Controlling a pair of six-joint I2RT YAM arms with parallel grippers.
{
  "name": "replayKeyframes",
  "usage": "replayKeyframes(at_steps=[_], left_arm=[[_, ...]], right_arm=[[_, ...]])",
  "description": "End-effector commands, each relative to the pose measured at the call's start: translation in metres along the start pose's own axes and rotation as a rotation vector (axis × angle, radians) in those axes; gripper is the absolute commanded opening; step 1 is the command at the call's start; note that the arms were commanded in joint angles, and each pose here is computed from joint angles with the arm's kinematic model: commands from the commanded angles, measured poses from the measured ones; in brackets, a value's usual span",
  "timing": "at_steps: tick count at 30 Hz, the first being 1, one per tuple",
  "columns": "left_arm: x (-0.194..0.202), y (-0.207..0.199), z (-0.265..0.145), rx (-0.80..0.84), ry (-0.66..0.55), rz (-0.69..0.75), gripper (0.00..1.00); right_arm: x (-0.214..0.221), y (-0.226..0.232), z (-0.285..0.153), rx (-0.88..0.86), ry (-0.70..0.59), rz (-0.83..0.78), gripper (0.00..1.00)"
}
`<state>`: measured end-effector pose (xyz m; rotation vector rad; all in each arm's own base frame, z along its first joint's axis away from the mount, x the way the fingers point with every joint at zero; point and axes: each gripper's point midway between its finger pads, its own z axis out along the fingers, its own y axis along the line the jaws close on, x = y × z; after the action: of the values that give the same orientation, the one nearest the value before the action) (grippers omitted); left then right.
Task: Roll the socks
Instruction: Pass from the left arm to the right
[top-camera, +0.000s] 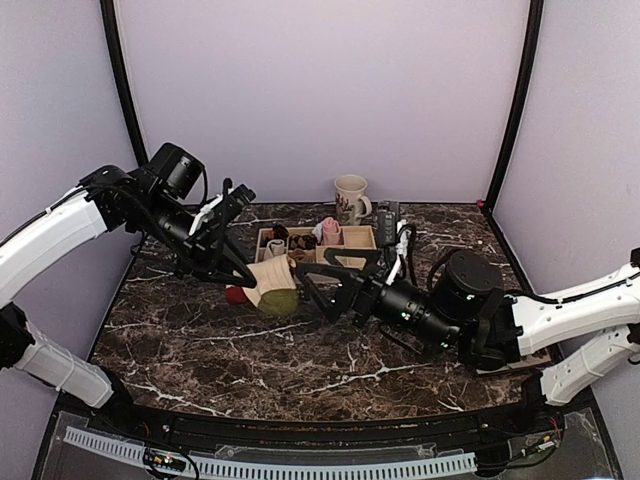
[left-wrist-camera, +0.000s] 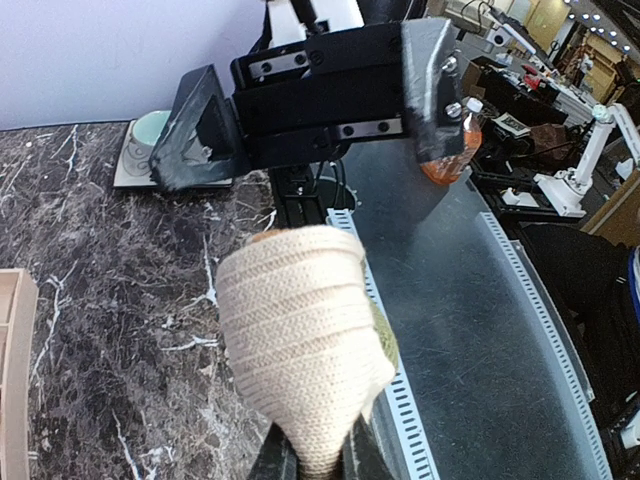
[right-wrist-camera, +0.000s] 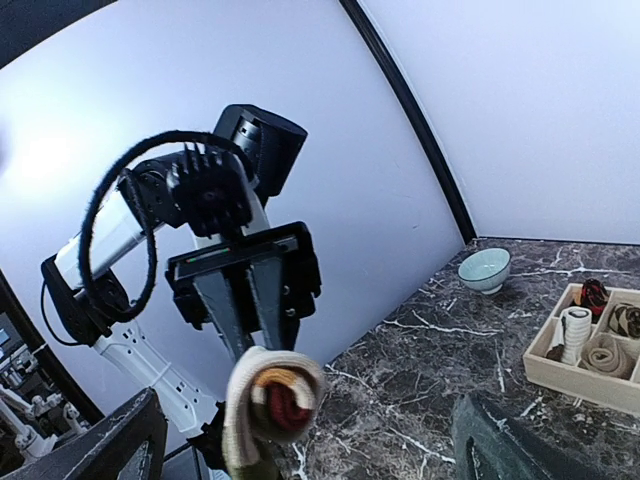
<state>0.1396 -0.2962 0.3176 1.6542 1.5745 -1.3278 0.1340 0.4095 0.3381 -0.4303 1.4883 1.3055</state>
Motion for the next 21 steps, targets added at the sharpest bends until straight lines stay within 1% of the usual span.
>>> replayKeyframes(at_steps=[1, 6, 10, 12, 17, 18, 19, 21], left_arm=[[0.004, 0.006, -0.005, -0.08, 0.013, 0.036, 0.0], [-0.002, -0.003, -0.005, -0.028, -0.025, 0.027, 0.0], [-0.018, -0.019, -0.006, 0.076, -0.087, 0.019, 0.0], [-0.028, -0.032, -0.01, 0.151, -0.129, 0.016, 0.0], [-0.052, -0.061, -0.023, 0.319, -0.227, -0.006, 0.0], [-0.056, -0.065, -0.025, 0.347, -0.244, -0.012, 0.0], [-0.061, -0.069, -0.028, 0.377, -0.26, -0.02, 0.0], [-0.068, -0.076, -0.034, 0.441, -0.293, -0.038, 0.0]], right_arm=[[-0.012, 0.024, 0.0, -0.094, -0.016, -0.027, 0.99], [-0.008, 0.055, 0.021, -0.204, 0.053, -0.109, 0.99], [0.005, 0.053, 0.042, -0.157, 0.129, -0.205, 0.99], [0.004, 0.053, 0.045, -0.155, 0.123, -0.249, 0.99], [-0.003, 0.065, 0.037, -0.223, 0.093, -0.388, 0.99], [-0.006, 0.066, 0.035, -0.228, 0.078, -0.411, 0.98], [-0.01, 0.068, 0.033, -0.238, 0.063, -0.43, 0.95], [-0.015, 0.078, 0.031, -0.281, 0.04, -0.479, 0.85]])
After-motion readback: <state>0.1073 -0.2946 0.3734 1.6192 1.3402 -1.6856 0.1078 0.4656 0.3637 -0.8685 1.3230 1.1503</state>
